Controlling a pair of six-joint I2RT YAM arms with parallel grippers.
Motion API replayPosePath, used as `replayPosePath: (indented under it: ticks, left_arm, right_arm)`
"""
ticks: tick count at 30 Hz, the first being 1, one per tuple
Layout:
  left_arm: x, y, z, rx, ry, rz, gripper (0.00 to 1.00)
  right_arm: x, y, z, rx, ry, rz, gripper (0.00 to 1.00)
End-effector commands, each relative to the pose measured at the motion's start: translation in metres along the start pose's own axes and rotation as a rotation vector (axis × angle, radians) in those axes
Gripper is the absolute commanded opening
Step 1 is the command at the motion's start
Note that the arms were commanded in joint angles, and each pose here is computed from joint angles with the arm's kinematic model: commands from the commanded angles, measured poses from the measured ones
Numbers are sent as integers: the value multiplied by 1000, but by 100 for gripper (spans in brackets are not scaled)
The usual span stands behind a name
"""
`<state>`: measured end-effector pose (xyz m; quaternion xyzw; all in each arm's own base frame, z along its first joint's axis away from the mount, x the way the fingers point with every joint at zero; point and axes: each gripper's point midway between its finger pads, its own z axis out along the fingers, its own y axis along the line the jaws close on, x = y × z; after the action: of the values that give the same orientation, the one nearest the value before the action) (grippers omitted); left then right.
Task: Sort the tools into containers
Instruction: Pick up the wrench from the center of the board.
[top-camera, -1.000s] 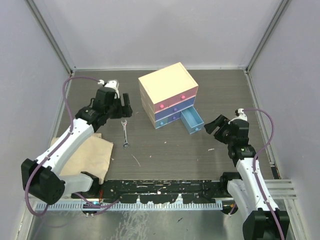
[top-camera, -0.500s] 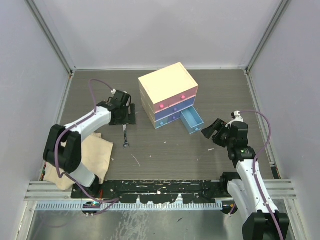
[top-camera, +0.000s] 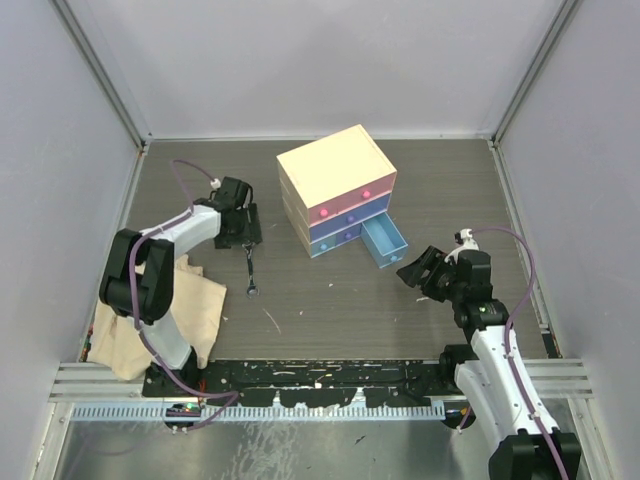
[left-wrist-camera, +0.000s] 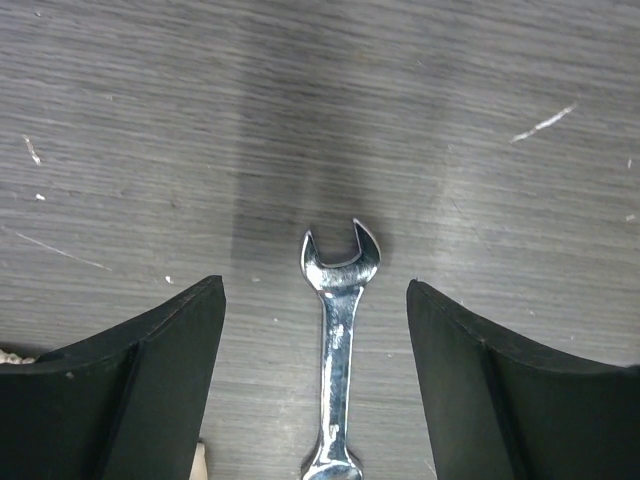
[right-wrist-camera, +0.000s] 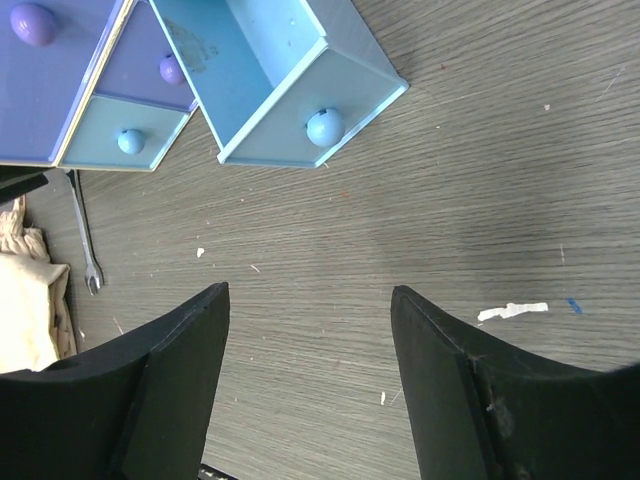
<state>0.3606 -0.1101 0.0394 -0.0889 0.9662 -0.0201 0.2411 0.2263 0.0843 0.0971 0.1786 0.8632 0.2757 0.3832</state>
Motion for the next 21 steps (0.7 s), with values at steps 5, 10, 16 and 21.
replayPosePath:
  ticks: [5,10,16,21]
  left_arm:
    - [-19,-14,12,51,-32,-57,68]
    - [-16,-15,18,42,-12,-61,64]
    - [-10,-14,20,-36,7,-6,60]
    - [0,-9,17,-108,24,30,59]
  right_arm:
    - [-2,12,4,-47,0,-6,69]
    - [2,11,5,-49,3,5,68]
    - [4,11,5,-50,7,5,67]
    - [4,11,5,-51,5,5,67]
